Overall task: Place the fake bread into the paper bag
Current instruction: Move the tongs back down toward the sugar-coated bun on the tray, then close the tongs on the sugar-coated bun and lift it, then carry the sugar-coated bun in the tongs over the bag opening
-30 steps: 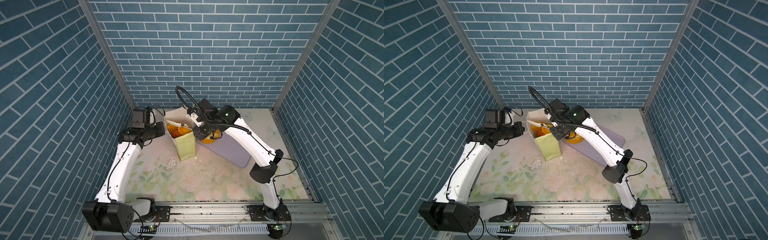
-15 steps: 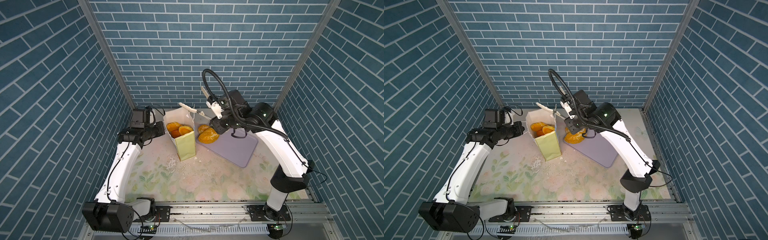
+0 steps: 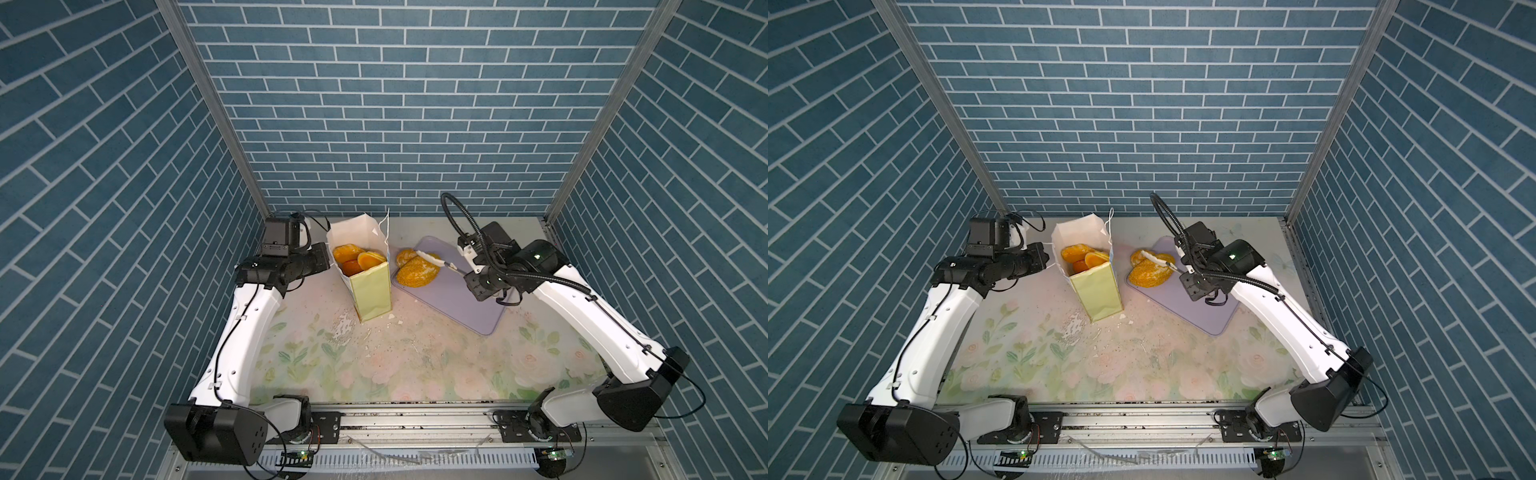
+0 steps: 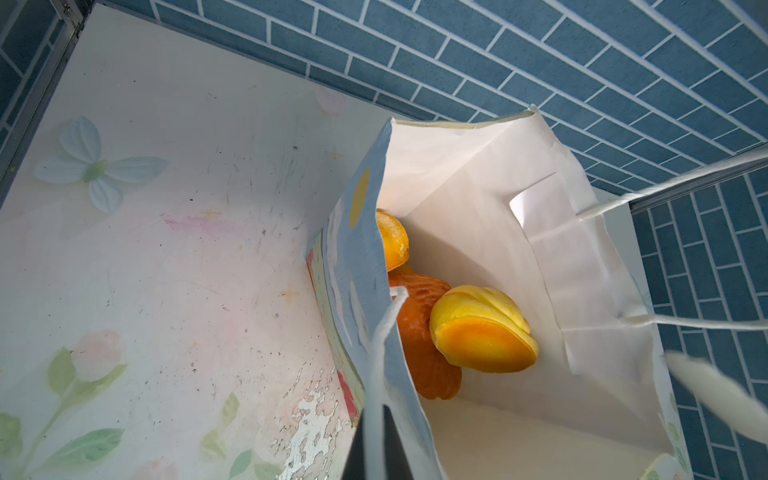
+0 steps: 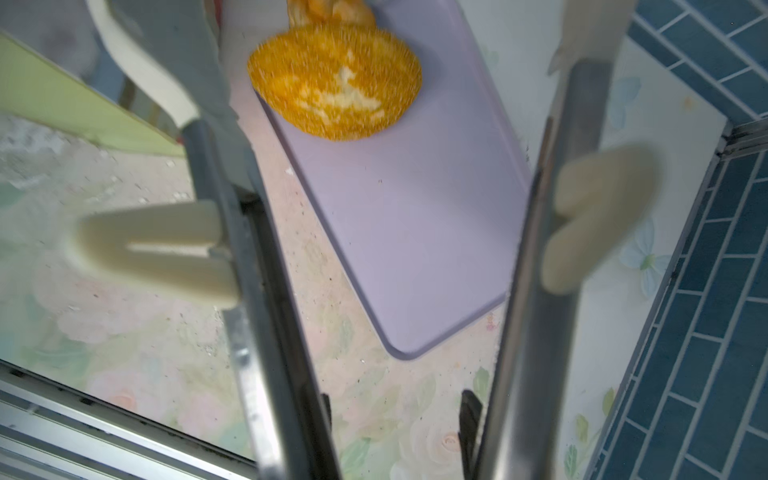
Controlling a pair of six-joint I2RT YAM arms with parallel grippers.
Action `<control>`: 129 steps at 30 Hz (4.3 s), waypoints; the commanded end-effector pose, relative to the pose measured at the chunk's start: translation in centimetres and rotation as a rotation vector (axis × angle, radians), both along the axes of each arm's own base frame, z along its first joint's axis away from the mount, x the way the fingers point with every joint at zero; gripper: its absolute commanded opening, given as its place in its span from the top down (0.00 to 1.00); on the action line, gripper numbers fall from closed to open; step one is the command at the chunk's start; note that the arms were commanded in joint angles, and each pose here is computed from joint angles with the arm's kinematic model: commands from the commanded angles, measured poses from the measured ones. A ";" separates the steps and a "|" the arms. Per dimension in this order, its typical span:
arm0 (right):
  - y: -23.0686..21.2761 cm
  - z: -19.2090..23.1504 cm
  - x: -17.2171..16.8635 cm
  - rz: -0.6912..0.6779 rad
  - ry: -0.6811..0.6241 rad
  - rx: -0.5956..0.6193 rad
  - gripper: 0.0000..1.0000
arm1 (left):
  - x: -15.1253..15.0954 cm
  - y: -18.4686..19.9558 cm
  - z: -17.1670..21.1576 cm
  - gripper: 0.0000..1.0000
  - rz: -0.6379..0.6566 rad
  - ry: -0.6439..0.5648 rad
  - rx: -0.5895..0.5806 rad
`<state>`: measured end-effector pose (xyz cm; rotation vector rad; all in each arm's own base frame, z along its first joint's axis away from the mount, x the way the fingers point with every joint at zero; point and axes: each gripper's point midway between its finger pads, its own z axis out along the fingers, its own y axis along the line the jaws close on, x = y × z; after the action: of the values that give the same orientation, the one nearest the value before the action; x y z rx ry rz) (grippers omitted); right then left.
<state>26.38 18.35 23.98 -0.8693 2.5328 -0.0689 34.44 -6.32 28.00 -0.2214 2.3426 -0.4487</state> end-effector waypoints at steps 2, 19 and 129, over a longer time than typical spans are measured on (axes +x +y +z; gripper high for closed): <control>0.4 -1.0 2.5 0.133 -0.120 -0.101 0.50 | -0.2 0.0 0.2 0.95 -0.008 -0.007 0.012; 2.1 -7.8 6.6 0.524 -0.149 -0.430 0.48 | 0.1 0.2 -1.3 0.95 -0.002 0.025 0.025; 0.2 12.8 1.6 0.217 -0.509 0.058 0.91 | 0.2 0.0 -0.6 0.95 -0.008 0.013 0.018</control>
<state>28.00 16.77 33.01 -1.0224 2.0318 -0.1966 34.49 -6.13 26.56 -0.2172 2.3780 -0.4237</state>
